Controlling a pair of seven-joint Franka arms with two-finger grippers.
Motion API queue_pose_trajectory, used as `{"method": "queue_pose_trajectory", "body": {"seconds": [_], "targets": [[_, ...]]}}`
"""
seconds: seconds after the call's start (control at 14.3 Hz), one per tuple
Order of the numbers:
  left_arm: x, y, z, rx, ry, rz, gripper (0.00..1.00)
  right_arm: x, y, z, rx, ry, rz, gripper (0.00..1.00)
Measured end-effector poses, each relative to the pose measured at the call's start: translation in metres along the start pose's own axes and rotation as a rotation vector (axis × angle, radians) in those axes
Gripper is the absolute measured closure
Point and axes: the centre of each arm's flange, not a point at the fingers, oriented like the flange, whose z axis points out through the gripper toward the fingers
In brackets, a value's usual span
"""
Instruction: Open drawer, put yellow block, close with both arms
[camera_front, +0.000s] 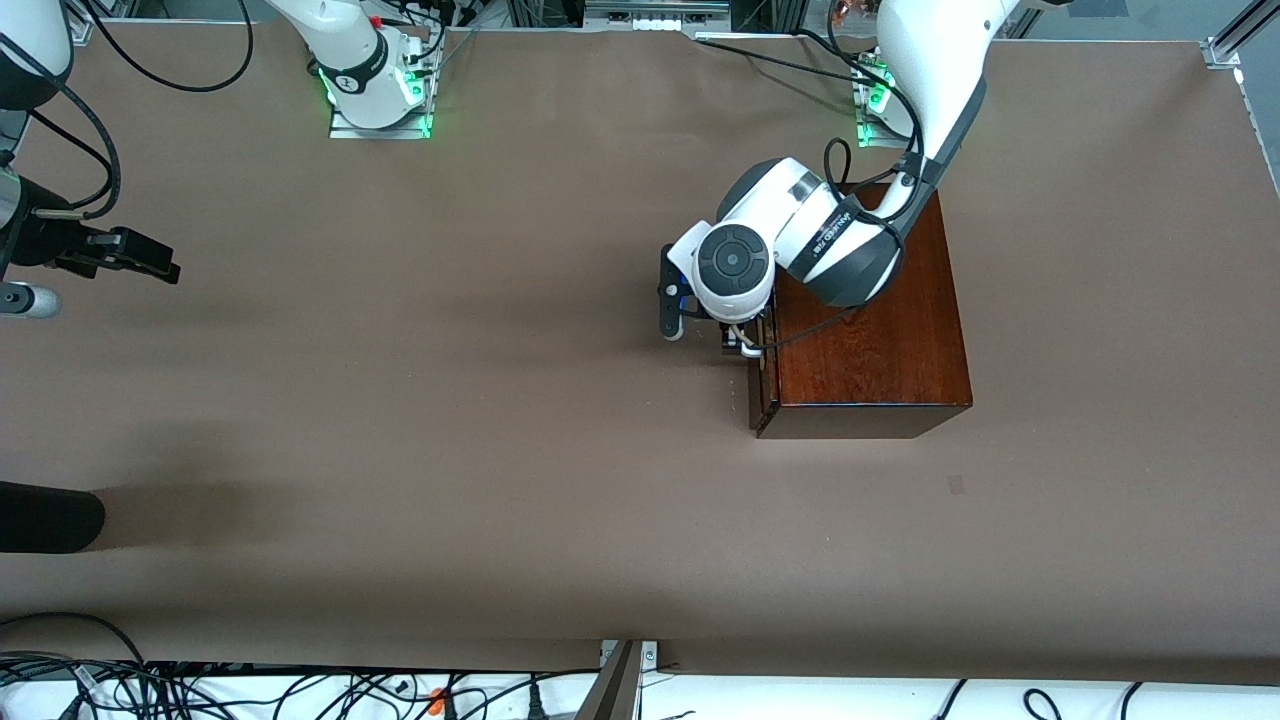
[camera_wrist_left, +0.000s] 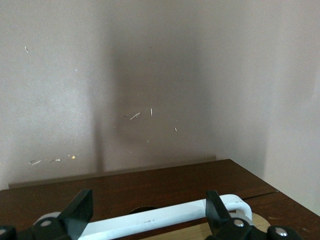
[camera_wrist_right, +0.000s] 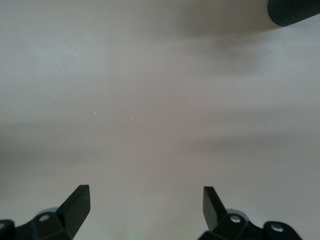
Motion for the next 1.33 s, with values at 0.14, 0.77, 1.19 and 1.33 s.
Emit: {"method": "queue_pose_trajectory", "body": {"seconds": [0.14, 0.77, 1.19, 1.33], "targets": [[-0.002, 0.0, 0.0, -0.001, -0.012, 0.003, 0.0, 0.0, 0.0, 0.0, 0.0, 0.0, 0.0, 0.0], [0.013, 0.045, -0.082, 0.104, 0.043, -0.024, 0.0, 0.0, 0.0, 0.0, 0.0, 0.0, -0.001, 0.0], [-0.07, 0.071, -0.194, 0.105, 0.024, -0.413, 0.0, 0.0, 0.0, 0.0, 0.0, 0.0, -0.001, 0.0], [-0.104, 0.069, -0.221, 0.108, 0.039, -0.551, 0.0, 0.0, 0.0, 0.0, 0.0, 0.0, -0.001, 0.0]]}}
